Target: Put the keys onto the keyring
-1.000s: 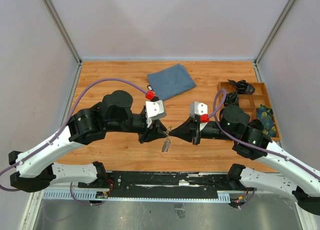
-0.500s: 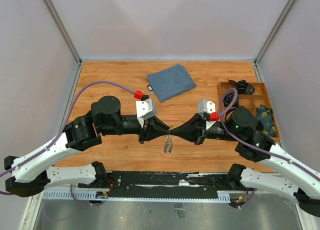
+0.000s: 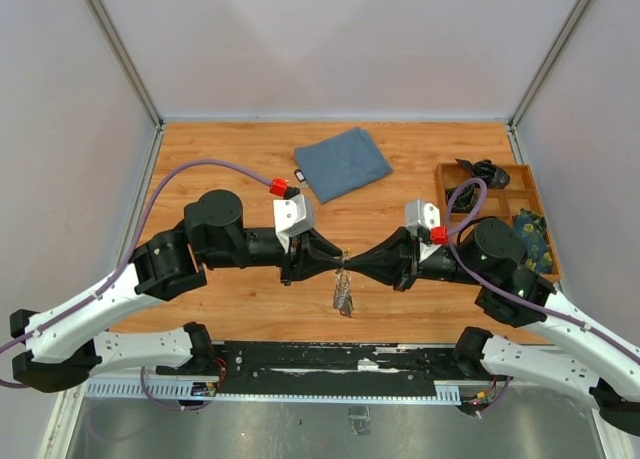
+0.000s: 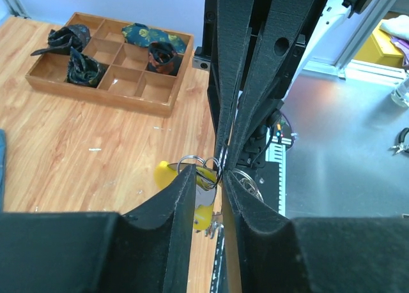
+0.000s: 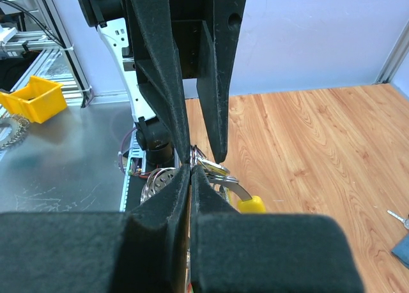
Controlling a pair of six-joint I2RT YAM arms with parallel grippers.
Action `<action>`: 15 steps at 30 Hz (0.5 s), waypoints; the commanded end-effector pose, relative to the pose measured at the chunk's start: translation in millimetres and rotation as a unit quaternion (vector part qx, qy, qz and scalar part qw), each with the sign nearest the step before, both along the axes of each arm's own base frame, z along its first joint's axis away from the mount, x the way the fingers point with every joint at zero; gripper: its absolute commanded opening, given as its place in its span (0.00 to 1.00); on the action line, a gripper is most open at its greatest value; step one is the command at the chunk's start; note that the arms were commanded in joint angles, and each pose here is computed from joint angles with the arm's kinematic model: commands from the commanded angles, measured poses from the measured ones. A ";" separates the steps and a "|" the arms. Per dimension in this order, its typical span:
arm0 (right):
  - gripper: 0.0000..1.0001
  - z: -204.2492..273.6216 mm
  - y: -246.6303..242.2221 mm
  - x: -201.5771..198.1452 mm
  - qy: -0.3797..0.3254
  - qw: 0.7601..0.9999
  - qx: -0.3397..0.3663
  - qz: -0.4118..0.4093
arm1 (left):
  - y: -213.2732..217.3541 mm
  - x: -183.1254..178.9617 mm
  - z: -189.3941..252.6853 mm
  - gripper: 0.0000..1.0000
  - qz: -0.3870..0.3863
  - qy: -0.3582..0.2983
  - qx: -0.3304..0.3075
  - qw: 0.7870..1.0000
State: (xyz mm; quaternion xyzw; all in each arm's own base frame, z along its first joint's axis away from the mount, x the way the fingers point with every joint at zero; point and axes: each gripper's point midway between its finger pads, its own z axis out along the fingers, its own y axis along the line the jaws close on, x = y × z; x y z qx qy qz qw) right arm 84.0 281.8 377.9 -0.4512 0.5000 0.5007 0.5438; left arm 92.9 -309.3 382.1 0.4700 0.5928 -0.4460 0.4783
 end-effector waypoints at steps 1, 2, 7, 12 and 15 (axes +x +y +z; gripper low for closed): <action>0.00 29.6 -5.6 2.1 -0.022 0.998 0.052 -0.012 | -5.5 -3.7 -3.2 0.29 -0.011 0.003 -0.001 1.000; 0.00 30.3 -5.6 2.1 -0.022 0.998 0.054 -0.012 | -6.0 -4.0 -3.5 0.30 -0.012 0.003 -0.001 1.000; 0.00 29.4 -4.5 2.0 -0.021 0.998 0.053 -0.010 | -7.4 -3.1 -3.0 0.17 -0.011 0.002 -0.003 1.000; 0.00 20.9 -4.8 2.9 -0.029 0.999 0.028 -0.011 | -6.8 -0.8 -0.6 0.01 -0.006 -0.002 -0.003 1.000; 0.03 16.5 -9.0 5.3 -0.045 0.999 0.007 -0.020 | -5.4 1.0 -1.3 0.00 -0.001 -0.003 0.007 1.000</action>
